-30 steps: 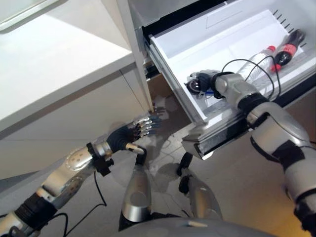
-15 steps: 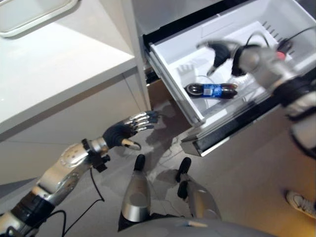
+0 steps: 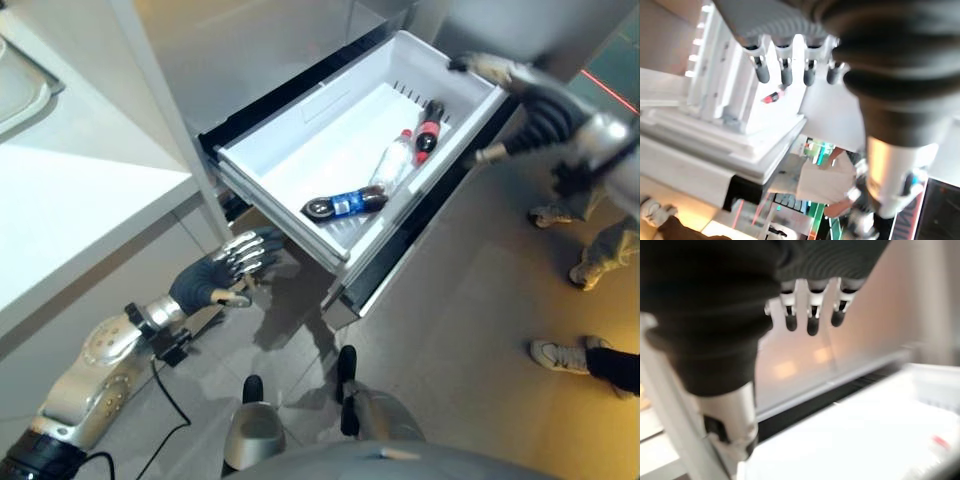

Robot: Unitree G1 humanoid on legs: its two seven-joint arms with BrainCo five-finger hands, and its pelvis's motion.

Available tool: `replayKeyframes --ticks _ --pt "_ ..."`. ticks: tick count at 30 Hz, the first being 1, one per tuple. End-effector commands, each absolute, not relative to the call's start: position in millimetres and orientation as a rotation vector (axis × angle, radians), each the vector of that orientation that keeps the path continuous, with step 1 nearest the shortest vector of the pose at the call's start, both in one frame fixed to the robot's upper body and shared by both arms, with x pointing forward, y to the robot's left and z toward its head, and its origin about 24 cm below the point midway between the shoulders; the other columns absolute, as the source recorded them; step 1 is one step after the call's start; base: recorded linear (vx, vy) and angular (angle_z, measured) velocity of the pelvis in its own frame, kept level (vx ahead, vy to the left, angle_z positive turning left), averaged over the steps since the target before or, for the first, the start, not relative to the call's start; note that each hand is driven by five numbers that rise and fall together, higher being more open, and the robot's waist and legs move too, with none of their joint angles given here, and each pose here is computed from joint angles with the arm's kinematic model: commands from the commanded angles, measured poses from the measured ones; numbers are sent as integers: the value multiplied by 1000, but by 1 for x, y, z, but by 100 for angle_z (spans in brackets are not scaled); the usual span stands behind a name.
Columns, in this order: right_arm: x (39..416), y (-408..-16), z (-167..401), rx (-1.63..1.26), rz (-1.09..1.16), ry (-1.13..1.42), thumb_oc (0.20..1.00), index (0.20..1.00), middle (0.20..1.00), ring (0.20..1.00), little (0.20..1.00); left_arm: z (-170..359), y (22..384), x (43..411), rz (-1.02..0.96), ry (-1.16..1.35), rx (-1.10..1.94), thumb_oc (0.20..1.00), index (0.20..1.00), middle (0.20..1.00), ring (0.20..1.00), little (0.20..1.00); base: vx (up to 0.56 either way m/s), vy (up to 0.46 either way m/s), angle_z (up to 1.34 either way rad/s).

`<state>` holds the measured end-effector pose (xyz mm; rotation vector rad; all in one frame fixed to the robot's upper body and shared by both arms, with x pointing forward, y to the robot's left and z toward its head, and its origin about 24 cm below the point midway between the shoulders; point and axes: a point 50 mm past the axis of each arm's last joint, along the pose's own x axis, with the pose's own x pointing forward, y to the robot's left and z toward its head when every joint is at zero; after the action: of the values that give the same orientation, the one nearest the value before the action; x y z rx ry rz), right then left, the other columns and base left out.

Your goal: Take the drinks into the refrigerator

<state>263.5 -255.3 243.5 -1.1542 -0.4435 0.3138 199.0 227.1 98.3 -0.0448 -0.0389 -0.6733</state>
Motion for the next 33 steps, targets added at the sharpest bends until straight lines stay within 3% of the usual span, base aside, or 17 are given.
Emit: replayKeyframes --ticks 1,8,9,10,11,12,18,22,33 --pt "257 -259 274 -1190 227 -577 1000 1000 1000 1000 1000 107 223 192 -709 -114 1 1000 1000 1000 1000 1000 32 36 -25" --pt "244 -291 191 -1047 207 -270 1000 1000 1000 1000 1000 101 222 190 -697 -117 4 1000 1000 1000 1000 1000 28 12 -13" --pt "242 -293 180 -1031 216 -231 871 871 871 871 871 101 222 190 -698 -118 6 1000 1000 1000 1000 1000 35 -23 1" --pt "244 -293 152 -969 224 -149 548 548 548 548 548 100 220 191 -697 -126 4 1000 1000 1000 1000 1000 24 -24 3" --pt "244 -293 152 -968 224 -150 489 489 489 489 489 100 220 191 -696 -125 6 1000 1000 1000 1000 1000 27 -24 4" --pt "247 -293 133 -957 236 -85 200 200 200 200 200 100 217 193 -704 -134 2 1000 1000 1000 1000 1000 24 -12 5" --pt "270 -273 107 -922 297 -51 200 200 200 200 200 104 210 200 -735 -160 7 1000 1000 1000 1000 1000 22 -24 5" --pt "297 -239 91 -886 381 -57 200 200 200 200 200 106 201 206 -763 -179 7 1000 1000 1000 1000 1000 14 -32 12" --pt "337 -180 108 -1018 580 -135 200 200 200 200 200 111 193 208 -810 -192 -2 1000 1000 1000 1000 1000 19 -47 20"
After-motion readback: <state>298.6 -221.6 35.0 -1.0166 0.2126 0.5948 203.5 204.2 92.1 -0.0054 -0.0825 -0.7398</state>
